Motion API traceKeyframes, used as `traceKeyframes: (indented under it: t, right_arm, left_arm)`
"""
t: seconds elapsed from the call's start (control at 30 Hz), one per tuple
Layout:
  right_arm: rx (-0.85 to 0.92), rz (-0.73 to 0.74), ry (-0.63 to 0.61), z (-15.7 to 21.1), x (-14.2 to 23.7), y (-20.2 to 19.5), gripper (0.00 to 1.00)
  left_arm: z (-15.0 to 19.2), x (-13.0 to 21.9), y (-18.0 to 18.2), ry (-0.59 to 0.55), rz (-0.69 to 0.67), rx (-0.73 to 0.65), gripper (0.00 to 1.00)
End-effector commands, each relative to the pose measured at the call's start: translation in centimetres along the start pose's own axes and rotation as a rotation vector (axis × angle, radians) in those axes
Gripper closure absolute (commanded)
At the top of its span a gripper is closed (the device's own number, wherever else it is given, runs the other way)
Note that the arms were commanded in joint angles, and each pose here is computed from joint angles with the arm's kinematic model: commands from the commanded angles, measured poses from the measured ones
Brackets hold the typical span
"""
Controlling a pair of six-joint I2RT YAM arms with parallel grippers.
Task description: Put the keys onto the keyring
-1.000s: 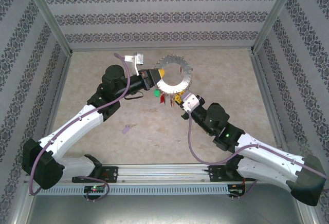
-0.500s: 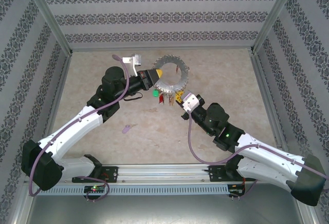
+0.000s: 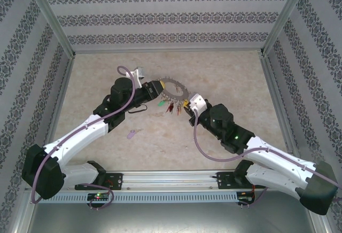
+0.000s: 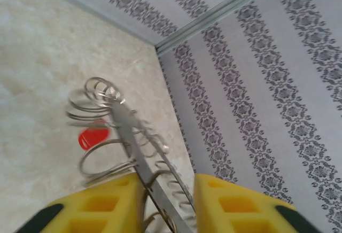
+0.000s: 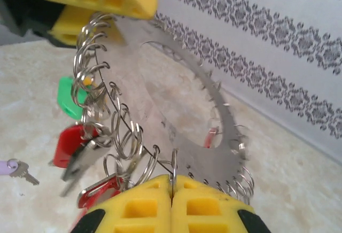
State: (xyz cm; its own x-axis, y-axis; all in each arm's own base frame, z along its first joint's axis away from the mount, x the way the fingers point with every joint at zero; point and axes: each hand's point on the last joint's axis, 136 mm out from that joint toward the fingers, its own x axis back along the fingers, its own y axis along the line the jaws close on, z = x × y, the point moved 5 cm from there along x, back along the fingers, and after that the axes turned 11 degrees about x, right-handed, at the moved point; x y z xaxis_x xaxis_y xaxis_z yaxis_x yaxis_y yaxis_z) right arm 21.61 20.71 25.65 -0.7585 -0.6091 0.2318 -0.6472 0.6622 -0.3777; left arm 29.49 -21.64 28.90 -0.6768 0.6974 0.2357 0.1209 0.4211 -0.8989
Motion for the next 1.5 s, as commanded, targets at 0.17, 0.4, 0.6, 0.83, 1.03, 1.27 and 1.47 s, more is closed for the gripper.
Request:
traceKeyframes:
  t: [0.17, 0.4, 0.6, 0.83, 1.03, 1.27, 1.47]
  right_arm:
    - [-0.117, -0.07, 0.123, 0.8, -0.9, -0.3, 1.0]
    - [-0.143, -0.098, 0.196, 1.3, -1.8, -0.6, 1.0]
    - [-0.115, -0.156, 0.251, 1.8, -2.0, -0.5, 1.0]
    - [0.193, -0.117, 0.326, 2.4, -2.0, -0.4, 1.0]
    - [0.599, -0.069, 0.367, 2.2, -2.9, 2.4, 1.0]
    - [0.562, -0.194, 0.272, 2.3, -2.5, 4.9, 1.0]
    - [-0.07, -0.633, 0.139, 2.7, -1.4, 5.5, 1.0]
  left_arm:
    - [2.6, 0.2, 5.0, 0.065, -0.091, 0.089, 0.61]
    - [4.0, 0.0, 7.8, 0.106, -0.159, 0.097, 0.49]
    - [4.6, 0.9, 8.8, 0.108, -0.19, 0.068, 0.45]
    - [3.2, 4.0, 8.0, 0.021, -0.273, -0.077, 0.37]
    - [1.9, 7.3, 7.6, -0.126, -0.299, -0.148, 0.29]
    - [2.1, 9.5, 7.5, -0.191, -0.246, -0.184, 0.24]
    - [3.0, 10.2, 6.5, -0.157, -0.135, -0.292, 0.22]
